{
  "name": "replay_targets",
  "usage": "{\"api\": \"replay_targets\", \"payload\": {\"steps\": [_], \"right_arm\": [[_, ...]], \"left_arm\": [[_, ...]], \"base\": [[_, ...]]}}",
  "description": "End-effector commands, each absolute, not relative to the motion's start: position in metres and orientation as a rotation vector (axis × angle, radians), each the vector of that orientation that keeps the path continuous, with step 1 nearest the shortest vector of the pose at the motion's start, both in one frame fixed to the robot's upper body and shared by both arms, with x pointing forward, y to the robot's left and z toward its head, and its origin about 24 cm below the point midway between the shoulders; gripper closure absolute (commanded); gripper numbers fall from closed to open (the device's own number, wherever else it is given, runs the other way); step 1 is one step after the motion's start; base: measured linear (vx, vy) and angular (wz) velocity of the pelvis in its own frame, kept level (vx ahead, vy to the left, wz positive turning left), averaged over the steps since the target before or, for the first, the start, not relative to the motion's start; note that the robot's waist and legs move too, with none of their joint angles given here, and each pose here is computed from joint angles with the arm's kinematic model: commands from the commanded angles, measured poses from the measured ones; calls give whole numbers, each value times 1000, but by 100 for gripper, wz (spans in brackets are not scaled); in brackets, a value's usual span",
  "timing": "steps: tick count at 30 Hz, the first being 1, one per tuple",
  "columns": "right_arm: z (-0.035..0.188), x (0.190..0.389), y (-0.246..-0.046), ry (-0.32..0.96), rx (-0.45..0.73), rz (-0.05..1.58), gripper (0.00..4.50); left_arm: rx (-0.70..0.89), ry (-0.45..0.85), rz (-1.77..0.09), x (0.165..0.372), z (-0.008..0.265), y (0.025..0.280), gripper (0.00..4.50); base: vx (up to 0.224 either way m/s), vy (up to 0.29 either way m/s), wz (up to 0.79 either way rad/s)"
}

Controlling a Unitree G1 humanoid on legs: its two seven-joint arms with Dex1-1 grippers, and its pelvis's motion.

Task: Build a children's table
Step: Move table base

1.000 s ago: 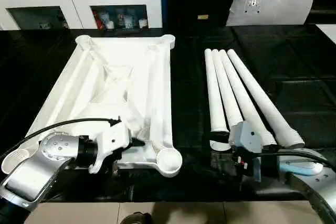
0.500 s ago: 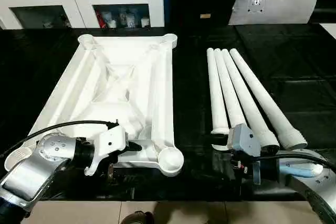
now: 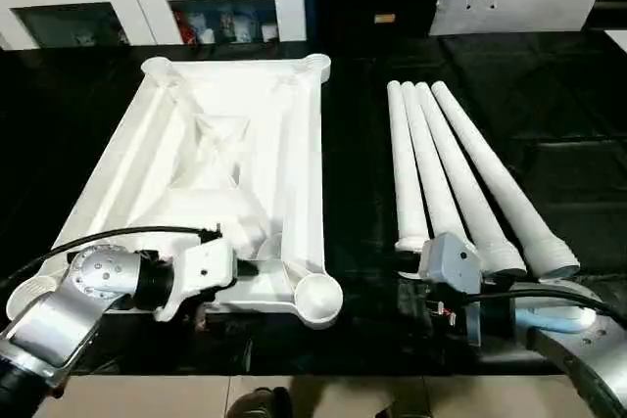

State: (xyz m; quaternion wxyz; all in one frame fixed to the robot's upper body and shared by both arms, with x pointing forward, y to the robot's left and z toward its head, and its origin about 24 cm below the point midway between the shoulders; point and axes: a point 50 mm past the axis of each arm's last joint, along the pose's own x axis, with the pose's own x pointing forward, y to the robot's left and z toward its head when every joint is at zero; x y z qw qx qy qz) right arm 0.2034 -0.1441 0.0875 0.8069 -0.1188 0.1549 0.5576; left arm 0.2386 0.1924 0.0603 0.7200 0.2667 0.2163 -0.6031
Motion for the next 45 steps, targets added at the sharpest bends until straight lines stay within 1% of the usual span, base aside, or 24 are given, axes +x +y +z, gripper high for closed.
{"api": "replay_targets", "payload": {"steps": [1, 2, 4, 5, 7, 9, 10, 14, 15, 16, 18, 20, 22, 25, 27, 29, 31, 32, 33, 36, 39, 40, 41, 45], "right_arm": [[91, 206, -141, 304, -267, 1183, 0], [92, 207, -141, 296, -267, 1173, 0], [92, 210, -141, 286, -262, 1151, 0], [93, 211, -141, 281, -264, 1144, 0], [93, 213, -141, 272, -267, 1132, 0], [93, 213, -141, 271, -267, 1131, 0], [93, 214, -140, 269, -267, 1127, 0], [93, 216, -139, 261, -269, 1113, 0], [93, 217, -139, 257, -270, 1108, 0], [93, 217, -139, 256, -269, 1107, 0], [94, 218, -138, 249, -268, 1101, 0], [94, 219, -138, 245, -267, 1096, 0], [94, 220, -139, 244, -267, 1092, 0], [94, 221, -139, 243, -267, 1088, 0], [94, 221, -139, 244, -265, 1087, 0], [94, 221, -140, 248, -263, 1091, 0], [94, 220, -141, 252, -261, 1098, 0], [94, 220, -141, 254, -260, 1101, 0], [94, 220, -140, 254, -260, 1104, 0], [94, 221, -140, 253, -256, 1114, 0], [95, 220, -139, 254, -248, 1138, 0], [95, 220, -139, 255, -248, 1147, 0], [95, 220, -139, 255, -248, 1148, 0], [95, 221, -140, 254, -256, 1146, 0]], "left_arm": [[585, 384, -1348, 243, 72, 181, 58], [557, 374, -1324, 245, 71, 178, 58], [565, 365, -1276, 250, 69, 175, 58], [559, 381, -1237, 253, 66, 175, 69], [492, 425, -1135, 262, 60, 172, 93], [473, 433, -1120, 263, 59, 172, 100], [457, 437, -1090, 265, 57, 170, 121], [474, 459, -991, 273, 51, 168, 140], [484, 462, -967, 275, 50, 168, 164], [483, 462, -960, 275, 50, 168, 172], [462, 465, -911, 279, 51, 167, 174], [442, 463, -901, 280, 53, 164, 190], [423, 459, -907, 281, 55, 161, 211], [416, 451, -946, 279, 55, 155, 221], [442, 454, -1007, 274, 51, 153, 251], [462, 486, -1030, 272, 47, 154, 257], [483, 511, -1031, 272, 43, 158, 285], [491, 516, -1024, 273, 43, 159, 285], [498, 518, -1021, 275, 42, 162, 300], [500, 512, -1036, 279, 44, 164, 324], [498, 479, -1108, 280, 50, 164, 351], [482, 471, -1148, 280, 52, 164, 351], [480, 470, -1151, 280, 53, 164, 371], [480, 521, -1223, 279, 53, 168, 392]], "base": [[0, 0, 0], [0, 0, 0], [0, 0, 0], [0, 0, 0], [0, 0, 0], [0, 0, 0], [0, 0, 0], [0, 0, 0], [0, 0, 0], [0, 0, 0], [0, 0, 0], [0, 0, 0], [0, 0, 0], [0, 0, 0], [0, 0, 0], [0, 0, 0], [0, 0, 0], [0, 0, 0], [0, 0, 0], [0, 0, 0], [0, 0, 0], [0, 0, 0], [0, 0, 0], [0, 0, 0]]}}
